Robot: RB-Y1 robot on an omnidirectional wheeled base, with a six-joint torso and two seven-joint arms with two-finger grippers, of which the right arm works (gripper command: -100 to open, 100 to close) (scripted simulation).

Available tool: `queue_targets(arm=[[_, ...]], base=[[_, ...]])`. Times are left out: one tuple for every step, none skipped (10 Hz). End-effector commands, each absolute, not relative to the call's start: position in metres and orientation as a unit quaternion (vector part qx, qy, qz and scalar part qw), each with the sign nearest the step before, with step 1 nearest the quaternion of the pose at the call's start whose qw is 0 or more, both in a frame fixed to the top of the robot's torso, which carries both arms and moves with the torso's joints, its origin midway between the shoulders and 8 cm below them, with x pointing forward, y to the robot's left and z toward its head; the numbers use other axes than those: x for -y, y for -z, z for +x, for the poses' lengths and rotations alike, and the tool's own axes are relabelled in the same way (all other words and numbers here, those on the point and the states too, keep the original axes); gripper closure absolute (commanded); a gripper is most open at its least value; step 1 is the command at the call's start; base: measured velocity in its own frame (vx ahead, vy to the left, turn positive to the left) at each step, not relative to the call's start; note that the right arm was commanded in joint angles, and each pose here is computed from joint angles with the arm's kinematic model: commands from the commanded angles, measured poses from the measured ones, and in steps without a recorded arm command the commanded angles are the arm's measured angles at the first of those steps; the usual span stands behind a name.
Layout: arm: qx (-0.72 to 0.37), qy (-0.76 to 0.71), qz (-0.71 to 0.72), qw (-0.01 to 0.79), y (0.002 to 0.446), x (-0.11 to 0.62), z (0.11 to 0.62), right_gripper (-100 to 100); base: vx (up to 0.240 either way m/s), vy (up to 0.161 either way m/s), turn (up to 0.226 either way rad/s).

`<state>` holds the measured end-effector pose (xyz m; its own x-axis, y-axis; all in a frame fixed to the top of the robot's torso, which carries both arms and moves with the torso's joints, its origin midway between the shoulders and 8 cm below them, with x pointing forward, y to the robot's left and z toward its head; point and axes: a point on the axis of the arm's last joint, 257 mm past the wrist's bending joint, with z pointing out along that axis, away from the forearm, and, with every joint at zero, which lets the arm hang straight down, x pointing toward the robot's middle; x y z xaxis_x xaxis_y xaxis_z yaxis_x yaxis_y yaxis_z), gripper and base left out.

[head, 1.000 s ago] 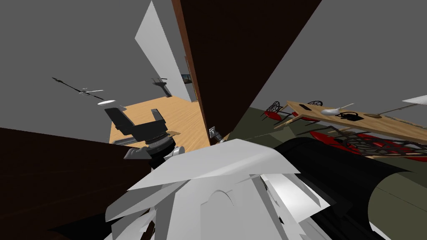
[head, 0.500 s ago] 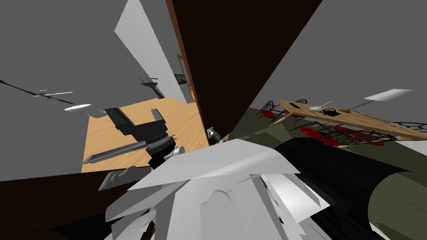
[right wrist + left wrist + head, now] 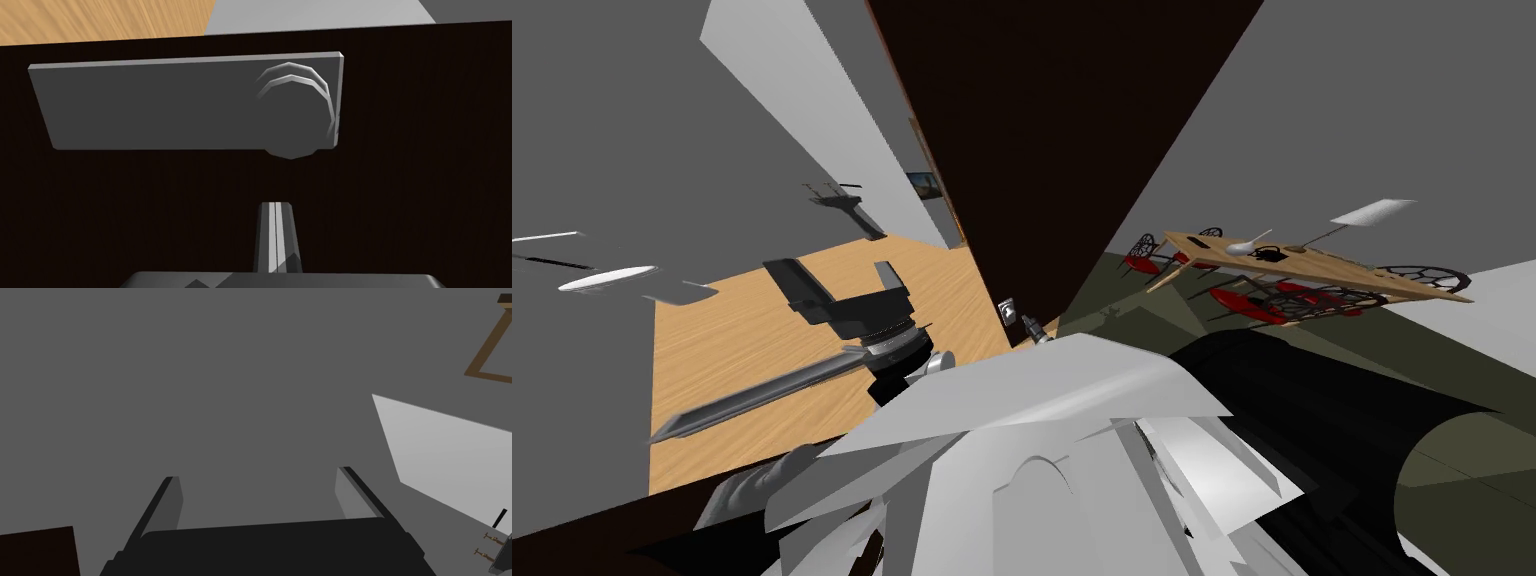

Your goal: Push the door open

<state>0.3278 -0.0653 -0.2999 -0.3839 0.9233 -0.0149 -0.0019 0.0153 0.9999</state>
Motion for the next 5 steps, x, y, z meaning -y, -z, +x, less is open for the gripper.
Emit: queue_targets(arm=[[-0.592,-0.585,0.390,0.395,0.2992,0.0654,0.3234,-100],[-0.591,-0.586,0.391,0.394,0.2985,0.0652,0.3207,-100],[-0.589,-0.587,0.392,0.393,0.2973,0.0648,0.3172,-100],[-0.588,-0.588,0.393,0.393,0.2964,0.0645,0.3150,-100],[-0.589,-0.587,0.392,0.393,0.2973,0.0645,0.3165,-100]], base=[[-0.219,-0.014,-0.027],[-0.243,0.005,-0.063],[-0.264,-0.009,-0.070],[-0.218,0.003,-0.047],[-0.092,0.005,-0.009]])
